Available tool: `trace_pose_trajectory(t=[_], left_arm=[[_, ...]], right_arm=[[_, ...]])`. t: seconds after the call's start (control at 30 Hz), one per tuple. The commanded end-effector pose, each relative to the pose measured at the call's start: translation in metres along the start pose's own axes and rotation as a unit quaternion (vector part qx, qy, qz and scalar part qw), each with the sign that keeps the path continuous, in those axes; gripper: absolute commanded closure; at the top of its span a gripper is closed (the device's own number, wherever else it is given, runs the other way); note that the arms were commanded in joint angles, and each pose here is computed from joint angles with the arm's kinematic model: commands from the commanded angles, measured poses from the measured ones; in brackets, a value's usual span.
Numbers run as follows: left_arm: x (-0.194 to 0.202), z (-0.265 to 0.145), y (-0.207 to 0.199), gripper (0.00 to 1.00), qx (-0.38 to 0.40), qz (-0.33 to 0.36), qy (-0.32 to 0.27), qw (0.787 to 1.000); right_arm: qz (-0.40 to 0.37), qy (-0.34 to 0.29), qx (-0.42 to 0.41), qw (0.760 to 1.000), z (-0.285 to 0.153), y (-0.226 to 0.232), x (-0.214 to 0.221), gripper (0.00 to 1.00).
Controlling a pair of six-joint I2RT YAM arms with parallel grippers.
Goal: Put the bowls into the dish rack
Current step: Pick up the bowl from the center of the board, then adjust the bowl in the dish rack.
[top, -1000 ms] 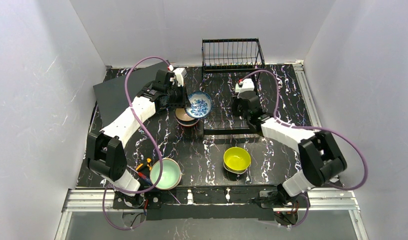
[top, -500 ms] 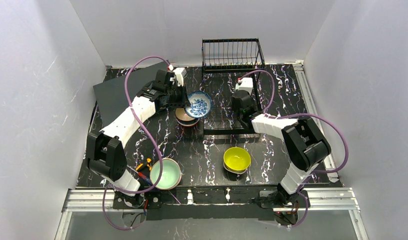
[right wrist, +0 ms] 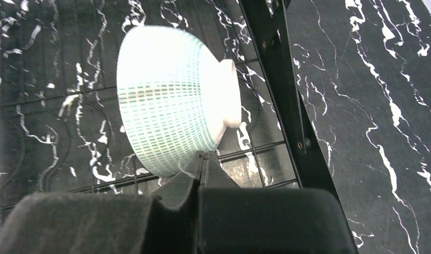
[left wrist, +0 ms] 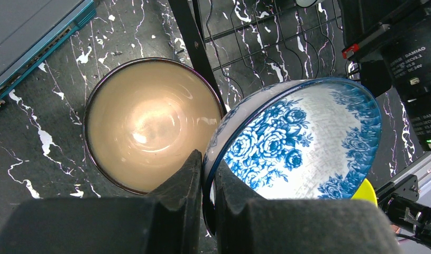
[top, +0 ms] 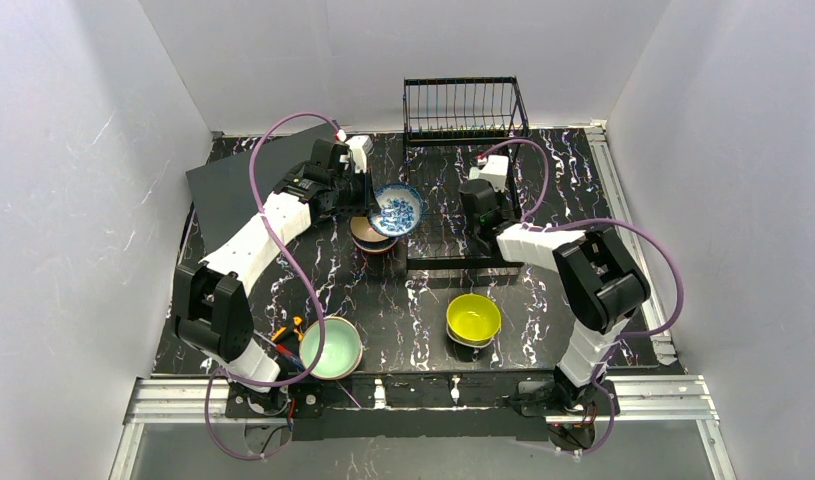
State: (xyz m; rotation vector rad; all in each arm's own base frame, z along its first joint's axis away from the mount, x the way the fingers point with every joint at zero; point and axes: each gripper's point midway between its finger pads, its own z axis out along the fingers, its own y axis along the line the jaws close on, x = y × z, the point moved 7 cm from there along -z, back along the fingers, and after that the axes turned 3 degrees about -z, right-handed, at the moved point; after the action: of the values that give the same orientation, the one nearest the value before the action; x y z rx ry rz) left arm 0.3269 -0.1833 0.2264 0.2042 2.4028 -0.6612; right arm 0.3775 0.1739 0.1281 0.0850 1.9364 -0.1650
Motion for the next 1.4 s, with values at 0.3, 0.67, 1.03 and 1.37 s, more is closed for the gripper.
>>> trace_pose_trajectory(t=[0.3, 0.67, 1.03, 1.37], left_arm=[[-0.019, -0.014, -0.014, 1.00, 0.026, 0.013, -0.033, 0.999], [-0.019, -0.012, -0.014, 1.00, 0.030, 0.013, -0.031, 0.999], [-0.018, -0.012, -0.015, 1.00, 0.032, 0.014, -0.030, 0.999], [-0.019, -0.014, -0.015, 1.00, 0.033, 0.015, -0.032, 0.999]], right_arm=[[-0.004, 0.019, -0.003, 1.000, 0.005, 0.000, -0.015, 0.99], [0.013, 0.005, -0.172, 0.985, 0.000, 0.038, -0.023, 0.99], [0.011, 0.005, -0.152, 0.988, 0.003, 0.035, -0.024, 0.99], [0.049, 0.029, -0.219, 0.974, -0.021, 0.041, -0.033, 0.83]])
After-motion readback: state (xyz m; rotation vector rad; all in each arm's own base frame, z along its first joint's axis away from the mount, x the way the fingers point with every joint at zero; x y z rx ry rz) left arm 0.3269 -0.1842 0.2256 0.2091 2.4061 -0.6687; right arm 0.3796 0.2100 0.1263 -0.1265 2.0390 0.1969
